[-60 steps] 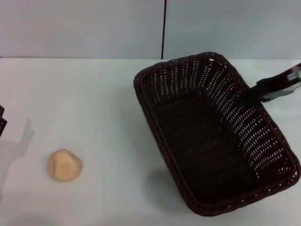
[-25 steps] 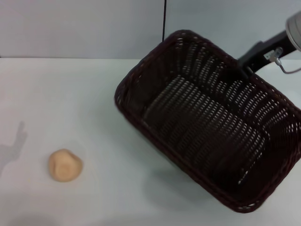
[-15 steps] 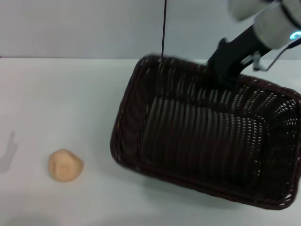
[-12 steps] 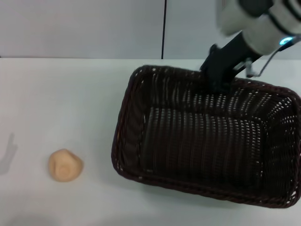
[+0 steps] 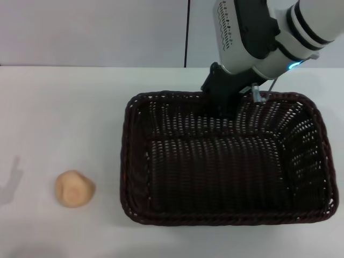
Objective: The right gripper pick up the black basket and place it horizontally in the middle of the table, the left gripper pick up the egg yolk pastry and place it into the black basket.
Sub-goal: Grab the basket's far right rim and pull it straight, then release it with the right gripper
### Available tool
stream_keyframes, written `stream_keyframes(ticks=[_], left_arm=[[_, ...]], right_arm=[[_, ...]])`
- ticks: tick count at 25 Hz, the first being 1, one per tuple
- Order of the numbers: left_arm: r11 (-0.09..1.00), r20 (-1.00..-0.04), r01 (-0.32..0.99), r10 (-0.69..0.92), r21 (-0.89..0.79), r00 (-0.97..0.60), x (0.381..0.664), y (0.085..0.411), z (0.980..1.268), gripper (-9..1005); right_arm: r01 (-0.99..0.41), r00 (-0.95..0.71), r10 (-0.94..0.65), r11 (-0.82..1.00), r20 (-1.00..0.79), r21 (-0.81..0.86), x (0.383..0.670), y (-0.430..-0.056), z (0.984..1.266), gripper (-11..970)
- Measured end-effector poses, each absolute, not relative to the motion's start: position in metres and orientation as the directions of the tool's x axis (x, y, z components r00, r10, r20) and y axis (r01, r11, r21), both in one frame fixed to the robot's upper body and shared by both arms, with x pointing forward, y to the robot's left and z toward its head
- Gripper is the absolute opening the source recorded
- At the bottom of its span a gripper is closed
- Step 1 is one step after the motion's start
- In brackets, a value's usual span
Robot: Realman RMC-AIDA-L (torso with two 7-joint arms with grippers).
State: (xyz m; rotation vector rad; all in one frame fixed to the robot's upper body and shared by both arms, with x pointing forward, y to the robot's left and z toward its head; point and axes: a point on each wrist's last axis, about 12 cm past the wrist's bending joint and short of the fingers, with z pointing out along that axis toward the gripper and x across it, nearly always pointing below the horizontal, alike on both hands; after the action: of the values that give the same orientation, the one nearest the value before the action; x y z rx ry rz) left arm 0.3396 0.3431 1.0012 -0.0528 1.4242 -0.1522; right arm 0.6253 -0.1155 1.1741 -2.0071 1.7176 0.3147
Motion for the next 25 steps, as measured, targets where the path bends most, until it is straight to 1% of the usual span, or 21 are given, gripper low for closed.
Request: stream_keyframes(ticks=[11, 16, 20, 21, 25], left_arm=[[0.988, -0.979, 0.08, -0.143, -0.133, 0.145, 0.343, 0.341, 1.002, 811], [0.984, -0.976, 0.086, -0.166, -0.155, 0.142, 0.344, 0.342, 1.002, 810], [0.972, -0.967, 0.095, -0.225, -0.215, 0.12, 0.344, 0.346, 1.001, 810], [0.961, -0.96, 0.12, -0.263, -0.251, 0.094, 0.344, 0.353, 1.002, 811], [0.951, -0.958, 0.155, -0.279, -0.267, 0.067, 0.346, 0.359, 1.003, 811]], right_arm=[[-0.987, 0.121, -0.826, -0.041, -0.55, -0.155, 0.622, -0.114, 1.164, 251], [-0.988, 0.111, -0.824, -0.033, -0.556, -0.149, 0.621, -0.116, 1.162, 267], [-0.988, 0.101, -0.821, -0.017, -0.563, -0.153, 0.62, -0.121, 1.163, 369], [-0.986, 0.098, -0.81, 0.001, -0.578, -0.168, 0.619, -0.127, 1.166, 394], [-0.978, 0.104, -0.77, 0.037, -0.63, -0.206, 0.613, -0.139, 1.173, 496]])
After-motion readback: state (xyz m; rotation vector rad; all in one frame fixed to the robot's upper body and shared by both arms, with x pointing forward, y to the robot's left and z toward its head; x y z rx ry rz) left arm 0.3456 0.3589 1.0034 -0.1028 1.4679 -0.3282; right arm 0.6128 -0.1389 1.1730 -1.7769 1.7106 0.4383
